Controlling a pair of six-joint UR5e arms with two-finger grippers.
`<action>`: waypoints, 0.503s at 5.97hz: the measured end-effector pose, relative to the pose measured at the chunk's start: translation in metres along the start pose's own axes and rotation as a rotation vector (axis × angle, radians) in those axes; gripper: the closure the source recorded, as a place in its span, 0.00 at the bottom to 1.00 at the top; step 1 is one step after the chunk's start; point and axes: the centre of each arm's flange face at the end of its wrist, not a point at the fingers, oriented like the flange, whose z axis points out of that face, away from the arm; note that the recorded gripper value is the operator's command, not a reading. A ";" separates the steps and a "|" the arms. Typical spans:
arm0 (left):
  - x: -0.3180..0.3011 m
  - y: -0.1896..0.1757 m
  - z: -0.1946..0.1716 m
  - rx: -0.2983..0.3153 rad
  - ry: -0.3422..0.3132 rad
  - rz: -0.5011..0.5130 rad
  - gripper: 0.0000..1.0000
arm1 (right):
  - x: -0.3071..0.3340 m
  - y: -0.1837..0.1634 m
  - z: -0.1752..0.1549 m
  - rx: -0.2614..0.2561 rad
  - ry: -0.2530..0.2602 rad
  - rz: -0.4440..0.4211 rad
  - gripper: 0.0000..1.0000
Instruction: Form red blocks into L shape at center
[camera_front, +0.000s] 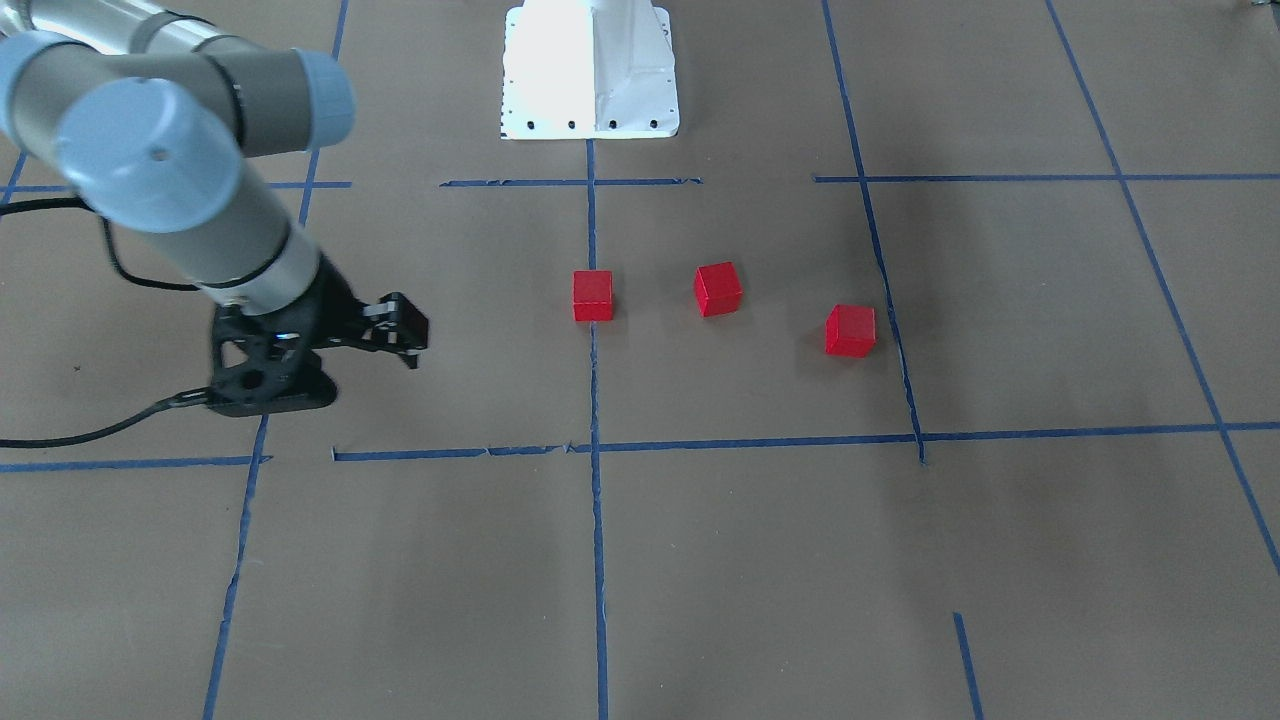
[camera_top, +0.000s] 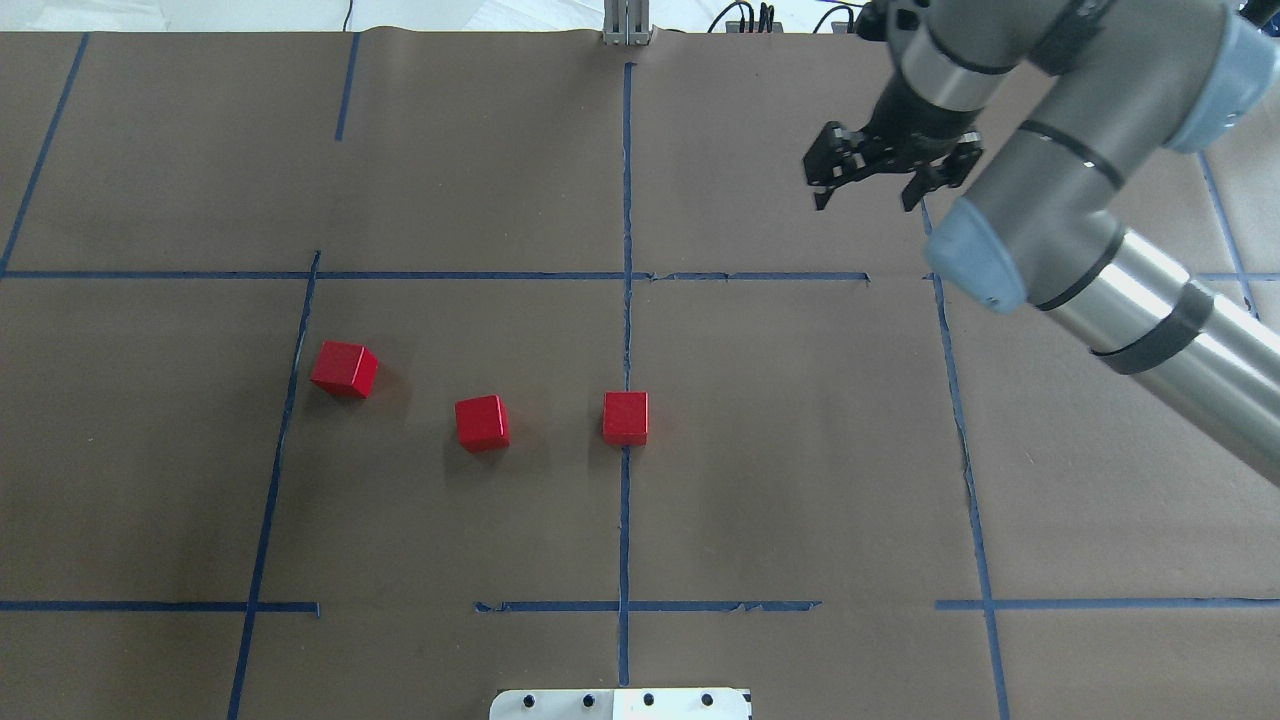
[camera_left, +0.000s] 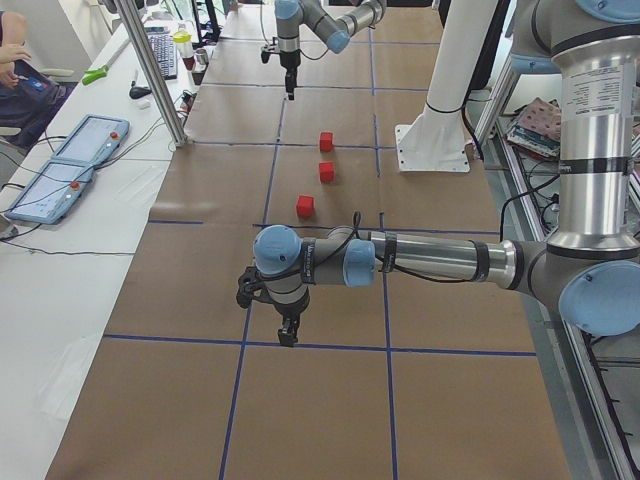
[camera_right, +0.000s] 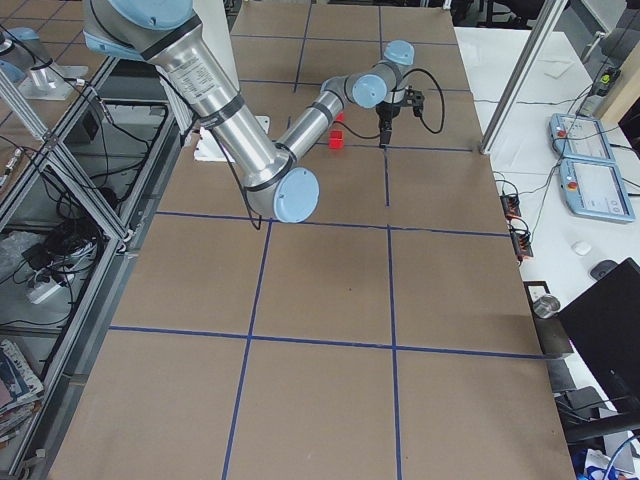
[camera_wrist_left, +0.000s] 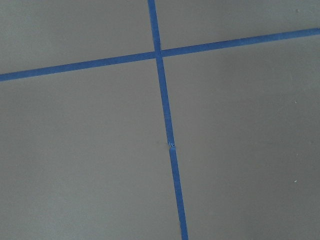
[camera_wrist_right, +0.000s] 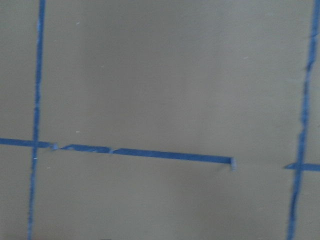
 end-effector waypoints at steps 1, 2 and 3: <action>0.005 -0.009 -0.005 0.048 -0.006 0.049 0.00 | 0.080 -0.001 -0.017 0.010 0.018 -0.072 0.00; 0.011 -0.020 -0.011 0.092 -0.009 0.096 0.00 | 0.162 0.006 -0.029 0.011 0.043 -0.143 0.00; 0.019 -0.033 -0.017 0.118 -0.008 0.126 0.00 | 0.240 0.023 -0.039 0.004 0.061 -0.207 0.00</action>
